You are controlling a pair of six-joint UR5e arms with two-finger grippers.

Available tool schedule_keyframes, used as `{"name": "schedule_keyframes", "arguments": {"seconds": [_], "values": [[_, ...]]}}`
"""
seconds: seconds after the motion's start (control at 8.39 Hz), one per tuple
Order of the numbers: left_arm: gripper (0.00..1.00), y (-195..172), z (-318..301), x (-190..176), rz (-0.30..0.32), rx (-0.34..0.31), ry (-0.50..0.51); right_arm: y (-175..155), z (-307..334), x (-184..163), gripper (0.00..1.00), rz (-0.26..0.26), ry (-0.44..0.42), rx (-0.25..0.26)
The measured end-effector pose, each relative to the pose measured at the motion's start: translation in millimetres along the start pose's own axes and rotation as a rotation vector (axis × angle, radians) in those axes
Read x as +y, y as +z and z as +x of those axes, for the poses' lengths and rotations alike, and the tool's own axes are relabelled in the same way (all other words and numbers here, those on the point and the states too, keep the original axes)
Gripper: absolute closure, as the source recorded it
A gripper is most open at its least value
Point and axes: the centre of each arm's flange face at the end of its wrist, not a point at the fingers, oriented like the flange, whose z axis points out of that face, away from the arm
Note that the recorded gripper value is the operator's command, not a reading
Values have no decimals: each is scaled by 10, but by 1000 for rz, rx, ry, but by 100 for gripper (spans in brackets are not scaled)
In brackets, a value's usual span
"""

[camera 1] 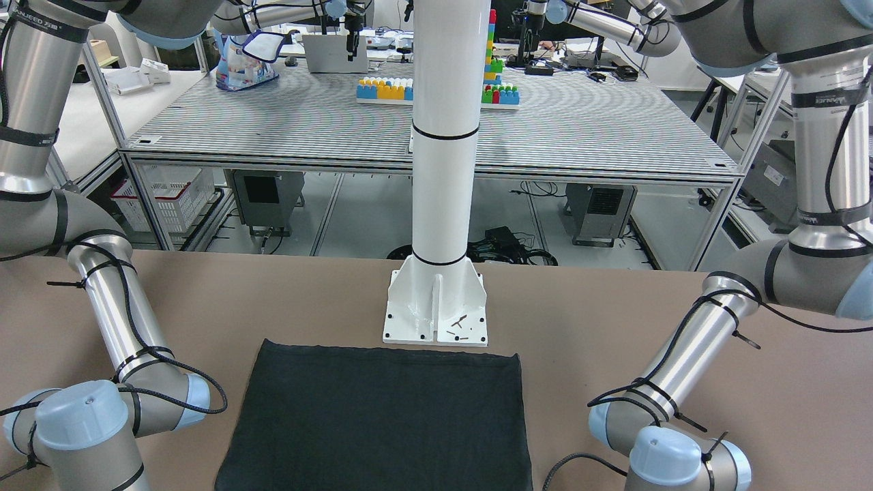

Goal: Fold clothes
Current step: 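Fold the sleeve with the left gripper inward over the shirt's chest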

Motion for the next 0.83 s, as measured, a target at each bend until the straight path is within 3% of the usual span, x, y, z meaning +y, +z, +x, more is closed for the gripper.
{"name": "schedule_keyframes", "arguments": {"seconds": [0.36, 0.83], "values": [[100, -93, 850, -234, -34, -19, -96, -4, 128, 94, 6, -7, 2, 10], [100, 142, 1783, -524, -31, -76, -195, -84, 172, 165, 6, -4, 0, 6]]}}
